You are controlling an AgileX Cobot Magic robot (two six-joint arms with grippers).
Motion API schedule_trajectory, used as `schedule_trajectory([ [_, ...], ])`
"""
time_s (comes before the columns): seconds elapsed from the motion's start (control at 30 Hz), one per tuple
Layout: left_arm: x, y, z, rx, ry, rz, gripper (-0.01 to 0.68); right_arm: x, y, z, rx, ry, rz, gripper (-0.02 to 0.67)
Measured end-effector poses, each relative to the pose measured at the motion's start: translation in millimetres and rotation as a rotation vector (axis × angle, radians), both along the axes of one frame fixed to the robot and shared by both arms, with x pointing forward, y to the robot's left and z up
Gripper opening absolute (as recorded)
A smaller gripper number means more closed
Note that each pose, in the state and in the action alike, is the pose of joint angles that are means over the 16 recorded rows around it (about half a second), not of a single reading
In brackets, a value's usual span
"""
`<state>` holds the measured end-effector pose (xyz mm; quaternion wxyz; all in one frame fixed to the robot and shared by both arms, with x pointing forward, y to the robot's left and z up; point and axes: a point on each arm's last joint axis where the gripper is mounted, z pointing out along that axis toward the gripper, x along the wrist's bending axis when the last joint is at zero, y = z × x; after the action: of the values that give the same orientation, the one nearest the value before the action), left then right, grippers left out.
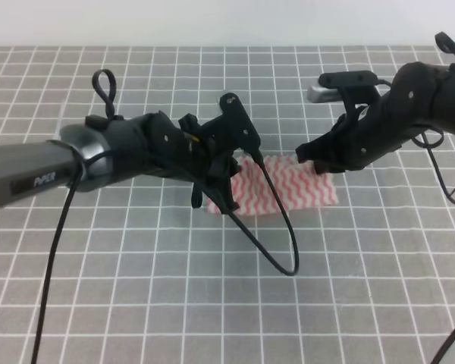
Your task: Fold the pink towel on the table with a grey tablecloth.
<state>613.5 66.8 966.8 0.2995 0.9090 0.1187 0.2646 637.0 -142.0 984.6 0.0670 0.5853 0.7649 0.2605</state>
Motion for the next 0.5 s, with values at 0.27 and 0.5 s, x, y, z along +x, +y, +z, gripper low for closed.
schedule_trajectory([
  [0.27,9.6,3.1,-4.2,0.015,-0.002,0.002,-0.002,7.5,0.1,-3.5,-0.008,-0.011,-0.005,-0.015],
  [0.5,18.5,1.9,-4.2,0.018,-0.011,-0.002,-0.002,12.3,-3.7,-8.6,-0.016,-0.011,-0.02,-0.015],
])
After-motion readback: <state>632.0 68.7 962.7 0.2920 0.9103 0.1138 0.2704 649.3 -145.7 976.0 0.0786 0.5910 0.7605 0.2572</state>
